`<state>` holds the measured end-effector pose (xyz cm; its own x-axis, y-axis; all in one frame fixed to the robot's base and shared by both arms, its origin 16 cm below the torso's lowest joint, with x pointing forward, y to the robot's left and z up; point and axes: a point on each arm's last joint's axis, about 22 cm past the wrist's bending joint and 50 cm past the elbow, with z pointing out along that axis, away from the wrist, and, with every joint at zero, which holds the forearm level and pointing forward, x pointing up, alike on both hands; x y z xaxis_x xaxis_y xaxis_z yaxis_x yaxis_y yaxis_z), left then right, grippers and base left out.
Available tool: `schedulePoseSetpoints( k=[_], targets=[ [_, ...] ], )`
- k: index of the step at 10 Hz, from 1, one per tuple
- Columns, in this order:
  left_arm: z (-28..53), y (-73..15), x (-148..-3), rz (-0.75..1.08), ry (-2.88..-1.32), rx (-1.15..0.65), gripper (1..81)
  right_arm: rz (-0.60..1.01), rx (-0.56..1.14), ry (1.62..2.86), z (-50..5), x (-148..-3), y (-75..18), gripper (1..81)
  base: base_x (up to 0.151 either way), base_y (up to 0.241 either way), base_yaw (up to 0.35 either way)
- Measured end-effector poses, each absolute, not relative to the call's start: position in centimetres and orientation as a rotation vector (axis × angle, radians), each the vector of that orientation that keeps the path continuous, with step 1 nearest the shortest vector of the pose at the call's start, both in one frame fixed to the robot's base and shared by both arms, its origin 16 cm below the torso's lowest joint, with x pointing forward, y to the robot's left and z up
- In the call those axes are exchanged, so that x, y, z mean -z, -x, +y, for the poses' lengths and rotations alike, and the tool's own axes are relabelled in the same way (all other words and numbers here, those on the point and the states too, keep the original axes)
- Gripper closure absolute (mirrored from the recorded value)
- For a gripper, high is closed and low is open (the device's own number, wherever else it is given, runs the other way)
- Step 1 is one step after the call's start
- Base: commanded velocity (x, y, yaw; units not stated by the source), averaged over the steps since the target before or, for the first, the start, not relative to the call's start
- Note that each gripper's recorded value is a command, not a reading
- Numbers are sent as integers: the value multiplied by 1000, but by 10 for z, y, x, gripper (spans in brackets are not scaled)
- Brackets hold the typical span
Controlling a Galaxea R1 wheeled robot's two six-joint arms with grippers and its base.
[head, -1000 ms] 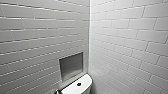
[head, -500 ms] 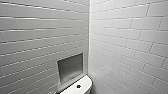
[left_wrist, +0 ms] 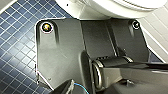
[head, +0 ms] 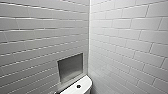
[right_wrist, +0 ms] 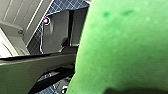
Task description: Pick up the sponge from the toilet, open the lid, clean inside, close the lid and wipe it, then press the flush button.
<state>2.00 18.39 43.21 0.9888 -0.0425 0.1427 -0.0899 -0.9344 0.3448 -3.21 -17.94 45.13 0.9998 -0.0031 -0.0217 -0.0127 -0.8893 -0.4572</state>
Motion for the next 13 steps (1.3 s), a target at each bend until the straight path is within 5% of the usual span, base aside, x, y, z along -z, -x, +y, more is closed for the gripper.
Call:
schedulePoseSetpoints(
  k=[13],
  targets=[
    [238, -64, -546, -93, -2529, -233, 10, 44, -61, 2473, -224, -559, -3, 811, 0, 0, 0]
  ],
)
